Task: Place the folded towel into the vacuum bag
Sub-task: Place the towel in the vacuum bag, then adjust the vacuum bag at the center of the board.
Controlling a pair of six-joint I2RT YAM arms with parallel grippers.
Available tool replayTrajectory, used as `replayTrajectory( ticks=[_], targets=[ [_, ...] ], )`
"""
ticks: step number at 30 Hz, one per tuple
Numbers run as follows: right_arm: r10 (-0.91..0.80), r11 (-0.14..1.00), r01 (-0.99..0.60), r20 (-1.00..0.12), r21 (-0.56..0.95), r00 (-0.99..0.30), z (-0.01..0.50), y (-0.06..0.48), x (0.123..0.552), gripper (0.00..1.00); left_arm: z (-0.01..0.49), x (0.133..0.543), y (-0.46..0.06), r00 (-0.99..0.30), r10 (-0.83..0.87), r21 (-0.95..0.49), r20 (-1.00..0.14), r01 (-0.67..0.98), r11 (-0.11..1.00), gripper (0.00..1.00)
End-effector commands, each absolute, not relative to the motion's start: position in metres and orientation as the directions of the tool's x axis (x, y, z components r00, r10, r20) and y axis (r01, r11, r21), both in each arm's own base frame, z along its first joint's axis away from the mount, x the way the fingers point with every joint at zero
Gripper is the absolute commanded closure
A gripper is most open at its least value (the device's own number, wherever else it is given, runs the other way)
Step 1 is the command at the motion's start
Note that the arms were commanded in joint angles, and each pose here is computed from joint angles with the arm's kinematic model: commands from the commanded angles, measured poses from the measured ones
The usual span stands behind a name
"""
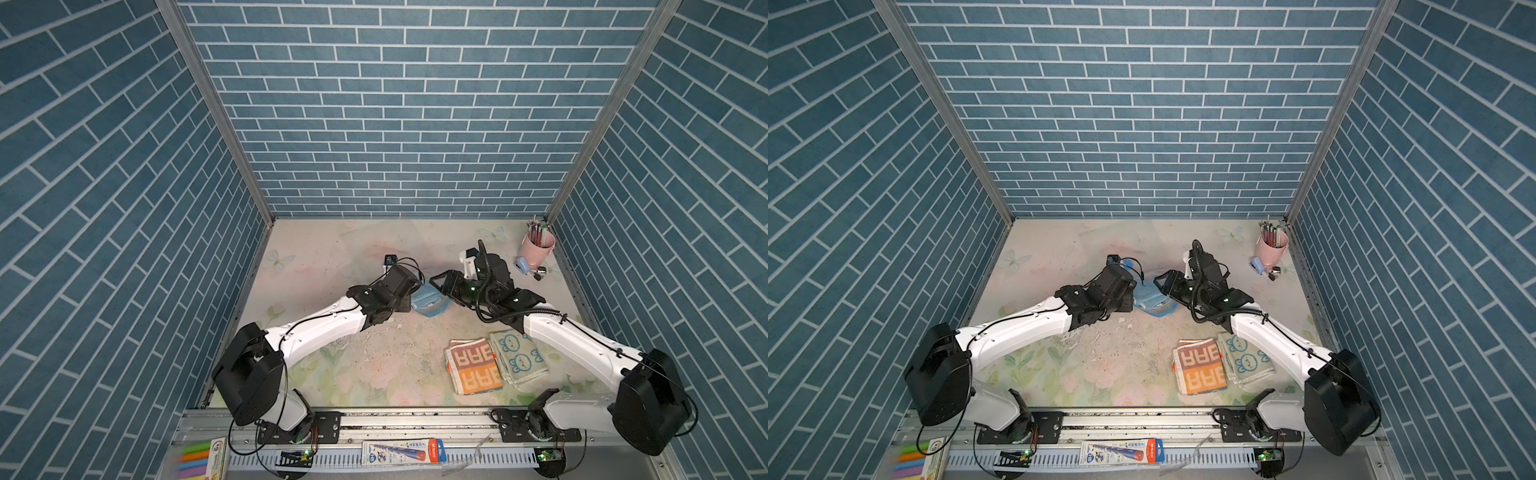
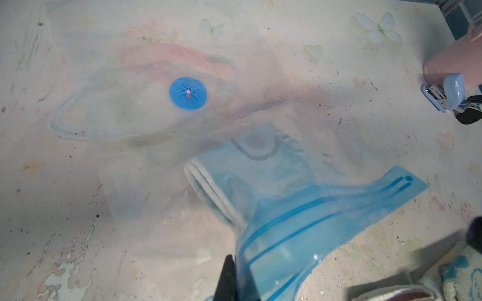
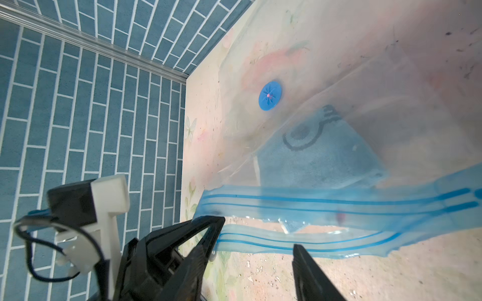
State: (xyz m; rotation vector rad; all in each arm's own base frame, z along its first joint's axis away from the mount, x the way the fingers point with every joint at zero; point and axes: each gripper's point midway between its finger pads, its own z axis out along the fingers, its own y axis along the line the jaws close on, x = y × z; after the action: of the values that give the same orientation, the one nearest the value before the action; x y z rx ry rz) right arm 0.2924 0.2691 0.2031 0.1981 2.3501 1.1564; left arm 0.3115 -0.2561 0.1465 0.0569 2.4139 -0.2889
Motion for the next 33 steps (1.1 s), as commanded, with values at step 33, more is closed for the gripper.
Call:
replayTrajectory(
  ticks=[33],
  targets=[
    [0.511,0.692,0.203,-0.271,0.693,-0.816,0.117,0.213,0.343,0.58,0.162,0.305,-0.243,-0.730,-0.041,-0.184,-0.682,0.118,0.976,1.00]
  ],
)
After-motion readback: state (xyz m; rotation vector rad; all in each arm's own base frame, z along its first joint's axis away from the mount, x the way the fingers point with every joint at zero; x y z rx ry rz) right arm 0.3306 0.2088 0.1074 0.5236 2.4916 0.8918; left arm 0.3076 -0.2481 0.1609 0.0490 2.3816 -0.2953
